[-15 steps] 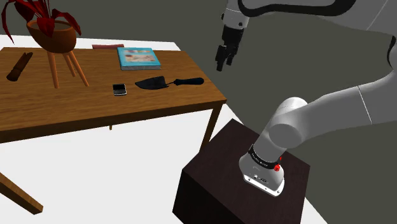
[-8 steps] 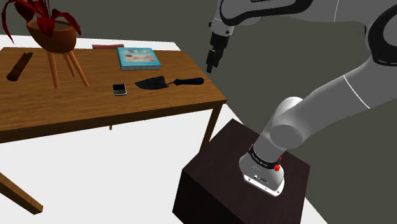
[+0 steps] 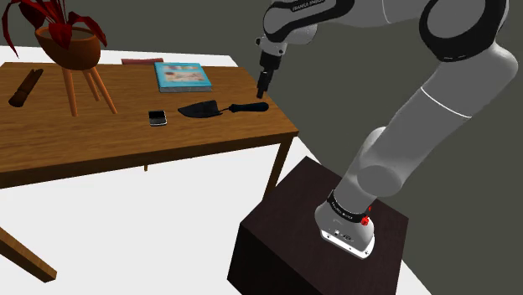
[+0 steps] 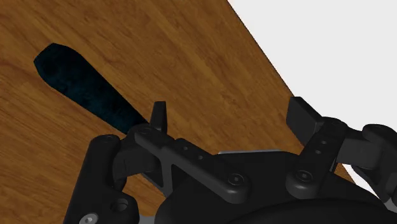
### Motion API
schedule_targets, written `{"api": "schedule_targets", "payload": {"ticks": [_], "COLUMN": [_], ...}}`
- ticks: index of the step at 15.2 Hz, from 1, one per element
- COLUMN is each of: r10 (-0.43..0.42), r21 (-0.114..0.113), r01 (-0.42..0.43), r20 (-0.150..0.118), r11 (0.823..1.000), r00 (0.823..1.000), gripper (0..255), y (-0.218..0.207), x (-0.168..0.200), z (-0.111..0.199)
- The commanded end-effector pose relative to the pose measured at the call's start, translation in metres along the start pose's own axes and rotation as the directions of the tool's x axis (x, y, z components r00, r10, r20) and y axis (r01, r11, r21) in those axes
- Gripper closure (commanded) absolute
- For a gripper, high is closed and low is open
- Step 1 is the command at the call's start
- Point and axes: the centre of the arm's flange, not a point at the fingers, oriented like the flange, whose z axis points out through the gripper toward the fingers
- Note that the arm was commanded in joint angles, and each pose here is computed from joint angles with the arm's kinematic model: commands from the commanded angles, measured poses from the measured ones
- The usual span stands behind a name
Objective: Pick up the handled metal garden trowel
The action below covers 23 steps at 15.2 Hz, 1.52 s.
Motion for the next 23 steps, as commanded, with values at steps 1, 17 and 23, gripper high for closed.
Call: {"api": "schedule_targets", "payload": {"ticks": [1,17,23], "r10": [-0.05,-0.302,-0.301], "r21": [0.013,0.084,0.084], "r01": [0.05,0.306,0.306], "r20": [-0.009,-0.065,-0.065], "r11": [0.999,0.948,0.948], "r00": [0.999,0.951,0.951], "gripper": [0,0,255], "y": [0.015,0.076,0.077], "x": [0.017,0.13,0.129], "z": [0.016,0.115,0.133]}}
